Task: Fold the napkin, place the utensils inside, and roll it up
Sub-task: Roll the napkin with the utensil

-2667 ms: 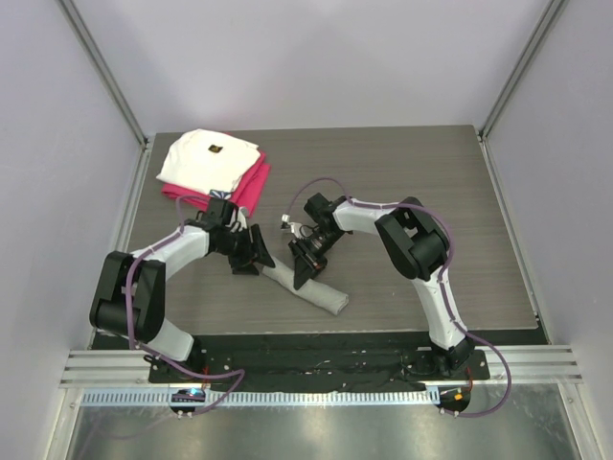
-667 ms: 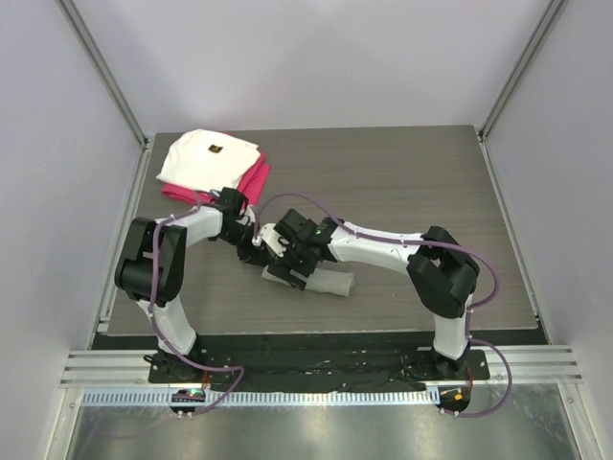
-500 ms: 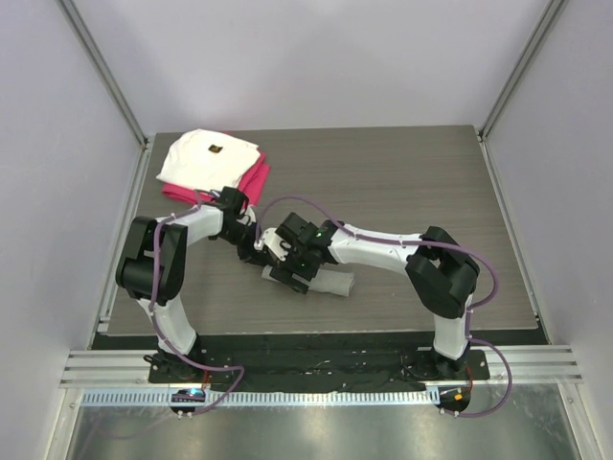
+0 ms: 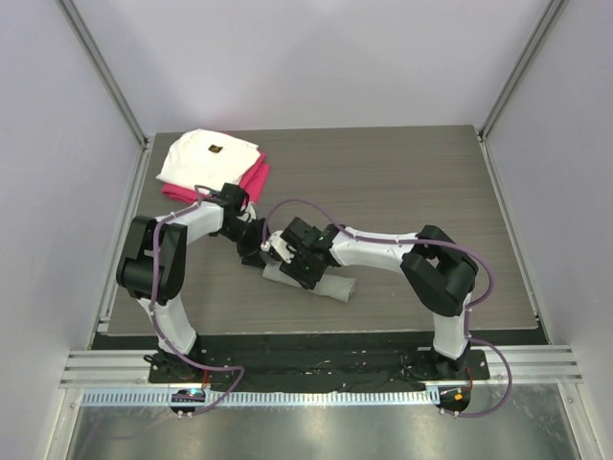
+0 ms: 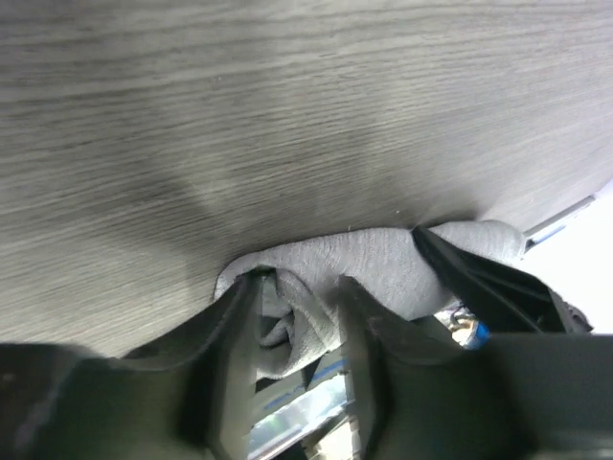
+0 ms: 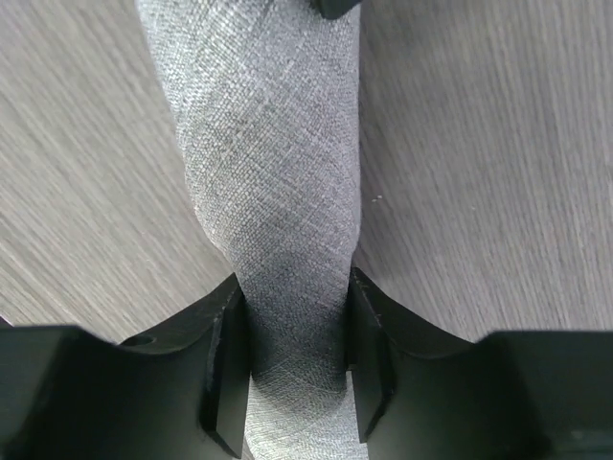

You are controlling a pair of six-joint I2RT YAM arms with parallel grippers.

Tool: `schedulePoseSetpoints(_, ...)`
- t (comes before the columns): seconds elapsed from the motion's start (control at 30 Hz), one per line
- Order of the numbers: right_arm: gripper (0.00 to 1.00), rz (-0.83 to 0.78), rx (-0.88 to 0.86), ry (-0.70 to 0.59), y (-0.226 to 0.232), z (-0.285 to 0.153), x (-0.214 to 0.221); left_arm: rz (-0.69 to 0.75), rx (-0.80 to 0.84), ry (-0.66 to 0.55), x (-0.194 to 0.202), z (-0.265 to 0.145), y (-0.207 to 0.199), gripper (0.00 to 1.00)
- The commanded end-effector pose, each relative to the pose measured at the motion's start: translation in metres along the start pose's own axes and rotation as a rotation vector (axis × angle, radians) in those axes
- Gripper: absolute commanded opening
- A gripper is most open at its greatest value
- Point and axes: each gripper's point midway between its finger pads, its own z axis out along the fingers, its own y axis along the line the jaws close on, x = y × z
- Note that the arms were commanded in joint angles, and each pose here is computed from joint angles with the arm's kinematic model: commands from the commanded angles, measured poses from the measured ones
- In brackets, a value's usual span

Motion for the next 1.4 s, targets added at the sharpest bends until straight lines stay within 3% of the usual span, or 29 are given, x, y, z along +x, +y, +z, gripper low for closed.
schedulePoseSetpoints(0.0,0.4,0.105,0.032,0.009,-0.016,0.002,0.013,0.05,-0.01,-0.102,-0.019,-0.026,-0.017,0.62)
schedulePoseSetpoints(0.03,0.39,0.164,0.042,0.007,-0.024,0.002,0.016,0.059,-0.008,-0.127,-0.024,-0.033,-0.022,0.68)
schedulePoseSetpoints(0.07,0.38,0.195,0.047,0.004,-0.028,0.002,0.019,0.053,-0.016,-0.142,-0.027,-0.039,-0.021,0.82)
schedulePoseSetpoints(0.13,0.38,0.282,0.065,0.001,-0.037,0.001,0.023,0.066,-0.033,-0.205,-0.04,-0.052,-0.026,0.98)
schedulePoseSetpoints(0.17,0.38,0.331,0.079,0.005,-0.047,0.001,0.029,0.073,-0.04,-0.237,-0.044,-0.061,-0.027,1.0)
schedulePoseSetpoints(0.37,0.38,0.568,0.197,0.023,-0.097,-0.005,0.056,0.077,-0.064,-0.417,-0.071,-0.116,-0.027,1.0)
schedulePoseSetpoints(0.63,0.38,0.902,0.342,0.028,-0.175,-0.017,0.104,0.093,-0.051,-0.648,-0.066,-0.192,-0.034,1.0)
schedulePoseSetpoints(0.93,0.42,0.998,0.325,-0.047,-0.21,-0.023,0.1,0.076,0.001,-0.691,-0.04,-0.203,-0.032,1.0)
schedulePoseSetpoints(1.07,0.56,0.985,0.273,-0.12,-0.21,-0.036,0.078,0.09,0.009,-0.698,-0.036,-0.21,-0.035,1.0)
schedulePoseSetpoints(1.1,0.65,0.98,0.267,-0.137,-0.21,-0.041,0.073,0.092,0.013,-0.704,-0.034,-0.212,-0.036,1.0)
schedulePoseSetpoints(1.2,0.76,0.982,0.272,-0.203,-0.215,-0.061,0.057,0.116,0.029,-0.739,-0.033,-0.224,-0.042,1.0)
schedulePoseSetpoints(1.37,0.86,0.958,0.309,-0.337,-0.224,-0.11,0.031,0.131,0.047,-0.785,-0.029,-0.241,-0.05,1.0)
